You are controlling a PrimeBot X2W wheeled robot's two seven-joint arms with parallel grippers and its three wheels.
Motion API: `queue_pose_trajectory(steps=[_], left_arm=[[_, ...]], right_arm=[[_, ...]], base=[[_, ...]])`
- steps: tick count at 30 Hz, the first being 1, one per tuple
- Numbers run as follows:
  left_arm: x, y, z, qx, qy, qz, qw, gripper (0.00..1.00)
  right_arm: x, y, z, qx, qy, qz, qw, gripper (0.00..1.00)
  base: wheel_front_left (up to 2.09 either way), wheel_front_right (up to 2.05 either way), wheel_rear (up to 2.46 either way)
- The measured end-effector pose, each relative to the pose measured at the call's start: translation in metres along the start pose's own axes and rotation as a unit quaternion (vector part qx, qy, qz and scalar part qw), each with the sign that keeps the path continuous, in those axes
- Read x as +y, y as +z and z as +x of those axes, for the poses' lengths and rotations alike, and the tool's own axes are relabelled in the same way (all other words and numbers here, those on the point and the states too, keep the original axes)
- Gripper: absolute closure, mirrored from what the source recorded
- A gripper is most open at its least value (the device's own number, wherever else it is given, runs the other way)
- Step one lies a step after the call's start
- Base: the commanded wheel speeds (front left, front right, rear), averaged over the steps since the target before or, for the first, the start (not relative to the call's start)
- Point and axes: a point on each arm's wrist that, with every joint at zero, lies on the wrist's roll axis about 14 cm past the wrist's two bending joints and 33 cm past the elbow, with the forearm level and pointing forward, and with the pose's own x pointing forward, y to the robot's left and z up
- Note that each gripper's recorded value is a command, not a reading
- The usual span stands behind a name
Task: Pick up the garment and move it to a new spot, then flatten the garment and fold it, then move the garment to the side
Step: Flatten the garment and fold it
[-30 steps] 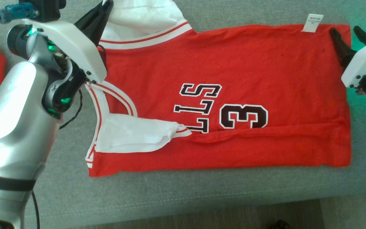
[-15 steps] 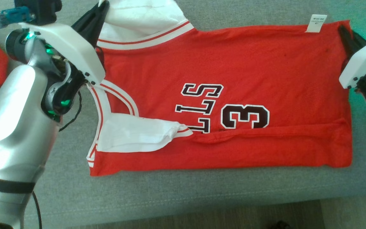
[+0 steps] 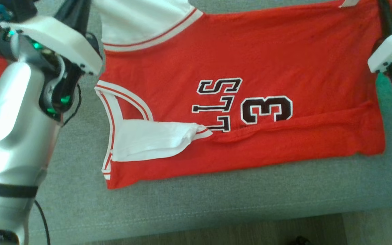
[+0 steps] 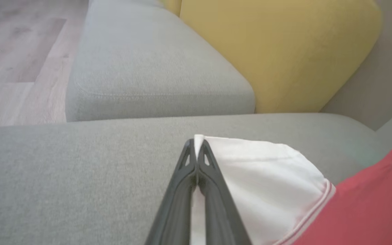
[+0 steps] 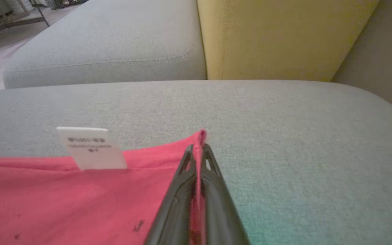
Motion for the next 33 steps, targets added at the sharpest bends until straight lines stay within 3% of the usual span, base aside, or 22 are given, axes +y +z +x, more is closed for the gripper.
queue_pose_trajectory(steps=[6,20,33], left_arm=[[-0.001,0.011,0.007,-0.026,0.004,0.003,1.000,1.00],[-0.011,0.006,-0.013,-0.010,-0.014,0.014,1.000,1.00],[-0.033,-0.009,-0.077,0.035,-0.037,0.033,0.998,1.00]], right_arm=[[0.001,0.019,0.005,-0.034,-0.005,0.001,0.999,1.00],[0.014,0.014,-0.012,-0.044,0.012,0.019,0.999,1.00],[0.018,-0.002,-0.047,-0.015,0.034,0.032,0.999,1.00]], base=[[0.00,0.00,0.00],[0.00,0.00,0.00],[0.00,0.00,0.00]])
